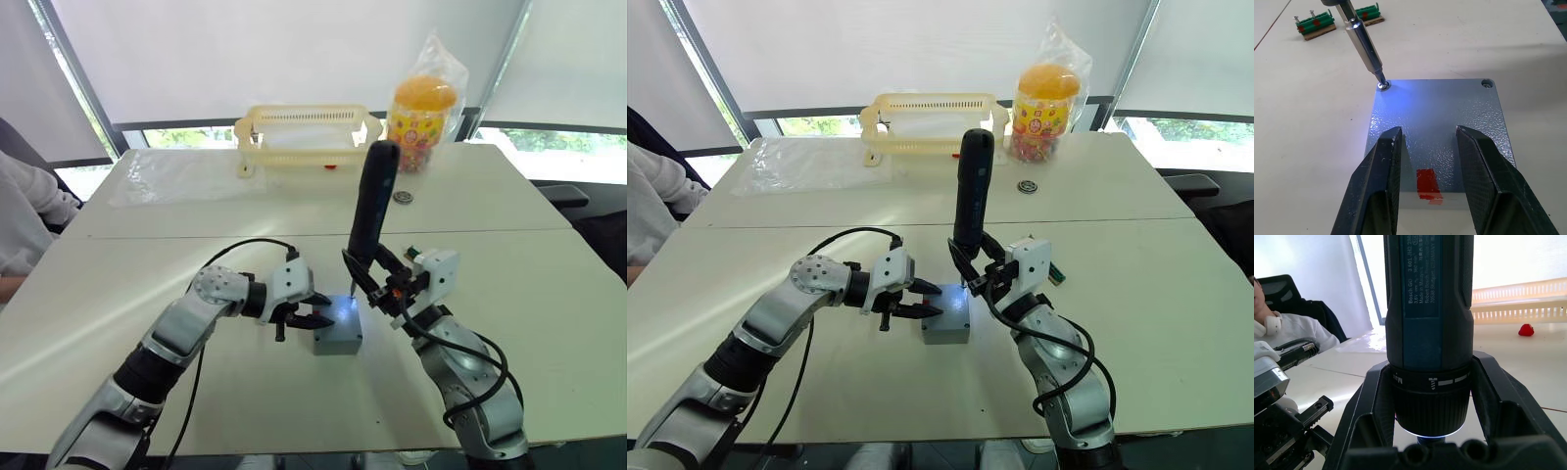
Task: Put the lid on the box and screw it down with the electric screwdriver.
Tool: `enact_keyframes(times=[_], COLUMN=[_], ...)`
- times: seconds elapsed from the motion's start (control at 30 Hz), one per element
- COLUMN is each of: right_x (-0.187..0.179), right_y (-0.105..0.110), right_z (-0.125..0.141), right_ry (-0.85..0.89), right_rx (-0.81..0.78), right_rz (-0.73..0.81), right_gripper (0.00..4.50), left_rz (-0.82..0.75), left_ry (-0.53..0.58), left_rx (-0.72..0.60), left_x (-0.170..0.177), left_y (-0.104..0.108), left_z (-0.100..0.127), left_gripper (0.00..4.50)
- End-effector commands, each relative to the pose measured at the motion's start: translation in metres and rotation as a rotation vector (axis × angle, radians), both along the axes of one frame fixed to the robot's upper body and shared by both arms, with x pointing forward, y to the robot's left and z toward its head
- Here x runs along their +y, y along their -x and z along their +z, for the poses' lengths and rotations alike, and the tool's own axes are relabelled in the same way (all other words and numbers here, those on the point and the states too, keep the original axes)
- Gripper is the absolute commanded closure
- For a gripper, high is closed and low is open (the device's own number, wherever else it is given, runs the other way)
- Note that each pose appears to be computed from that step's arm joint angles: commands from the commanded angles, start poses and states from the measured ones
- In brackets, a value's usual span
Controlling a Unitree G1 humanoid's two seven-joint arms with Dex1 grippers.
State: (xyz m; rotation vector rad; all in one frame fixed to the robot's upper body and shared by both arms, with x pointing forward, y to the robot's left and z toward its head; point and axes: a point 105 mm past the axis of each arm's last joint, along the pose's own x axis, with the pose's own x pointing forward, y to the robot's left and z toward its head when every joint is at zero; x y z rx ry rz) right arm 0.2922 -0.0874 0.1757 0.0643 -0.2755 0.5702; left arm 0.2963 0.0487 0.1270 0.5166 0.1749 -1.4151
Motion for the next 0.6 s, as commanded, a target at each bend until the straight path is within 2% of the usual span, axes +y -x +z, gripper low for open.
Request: enact_keyframes(times=[0.03,0.6], right_x=[0.002,-0.004], right_y=[0.007,-0.002], right_z=[0.023,0.004], right_ry=[-0.021,0.010], right_rx=[-0.103,-0.076], right_rz=[0.014,-0.013], right_gripper=[2.75,2.75], left_rz=[0.021,0.025], left_ry=[-0.069,-0.068], left_rx=[0.045,0.044], left_x=[0.006,0.006], left_y=[0.001,0.002], left_z=[-0.020,-0.019], left_gripper=[2.75,2.75])
